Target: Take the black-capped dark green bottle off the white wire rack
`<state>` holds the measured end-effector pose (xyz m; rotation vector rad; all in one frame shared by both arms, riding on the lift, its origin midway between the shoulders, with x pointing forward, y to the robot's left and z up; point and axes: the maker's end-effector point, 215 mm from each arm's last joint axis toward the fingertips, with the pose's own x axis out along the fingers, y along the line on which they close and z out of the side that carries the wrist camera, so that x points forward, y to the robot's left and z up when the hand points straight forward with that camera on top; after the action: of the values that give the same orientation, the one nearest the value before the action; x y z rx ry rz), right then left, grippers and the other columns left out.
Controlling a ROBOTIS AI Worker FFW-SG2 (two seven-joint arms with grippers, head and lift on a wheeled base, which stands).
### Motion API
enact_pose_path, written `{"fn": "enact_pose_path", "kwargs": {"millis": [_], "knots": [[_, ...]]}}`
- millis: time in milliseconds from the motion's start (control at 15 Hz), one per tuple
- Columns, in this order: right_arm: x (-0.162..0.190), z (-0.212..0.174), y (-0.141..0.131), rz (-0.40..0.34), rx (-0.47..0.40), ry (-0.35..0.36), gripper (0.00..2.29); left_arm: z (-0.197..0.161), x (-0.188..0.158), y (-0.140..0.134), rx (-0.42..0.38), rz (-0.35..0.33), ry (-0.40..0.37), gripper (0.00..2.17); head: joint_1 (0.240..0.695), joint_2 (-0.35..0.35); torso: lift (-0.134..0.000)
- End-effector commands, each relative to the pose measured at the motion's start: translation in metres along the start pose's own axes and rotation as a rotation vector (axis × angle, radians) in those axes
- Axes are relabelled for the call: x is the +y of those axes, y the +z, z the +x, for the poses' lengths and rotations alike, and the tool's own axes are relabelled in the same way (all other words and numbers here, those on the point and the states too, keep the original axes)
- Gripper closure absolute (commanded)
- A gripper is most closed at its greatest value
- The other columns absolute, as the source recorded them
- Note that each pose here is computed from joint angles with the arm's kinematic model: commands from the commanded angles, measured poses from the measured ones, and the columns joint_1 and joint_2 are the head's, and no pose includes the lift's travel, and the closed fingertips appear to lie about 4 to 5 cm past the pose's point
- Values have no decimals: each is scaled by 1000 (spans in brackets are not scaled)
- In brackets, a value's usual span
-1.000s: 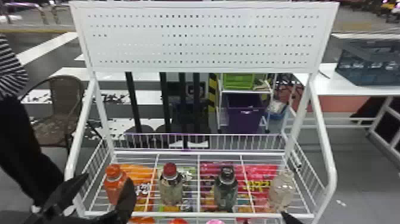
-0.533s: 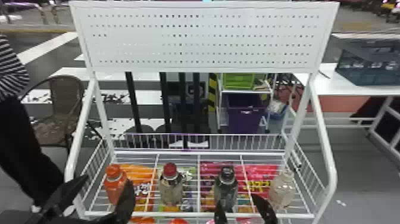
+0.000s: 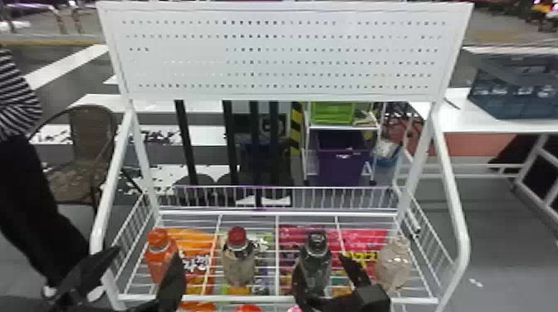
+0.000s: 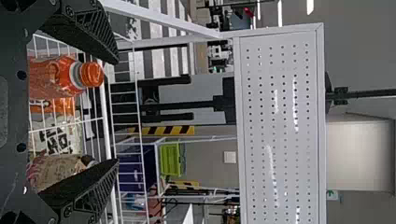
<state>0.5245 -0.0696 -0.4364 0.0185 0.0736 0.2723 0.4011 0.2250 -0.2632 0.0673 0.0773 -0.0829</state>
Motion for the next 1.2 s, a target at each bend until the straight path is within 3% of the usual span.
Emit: {"fn": "enact_pose_path", "kwargs": {"millis": [0,200,533,867,1133], "knots": [[7,14,2,3,4,18,97,-2,3,-2,5,3,4,144,499,0,0],[21,25,-1,-3,27,49,140,-4,3,-5,10,3,5,144,499,0,0],[19,16,2,-3,43,18,998,-6,3,-1,2,2,4,144,499,0,0],[13,-17,44,4,-8,9,1028,-7,1,3,-3,7,2,144,499,0,0],[-25,-69,86,-27,-37,-38,1025,-9,0,5,-6,5,4,144,499,0,0]]}}
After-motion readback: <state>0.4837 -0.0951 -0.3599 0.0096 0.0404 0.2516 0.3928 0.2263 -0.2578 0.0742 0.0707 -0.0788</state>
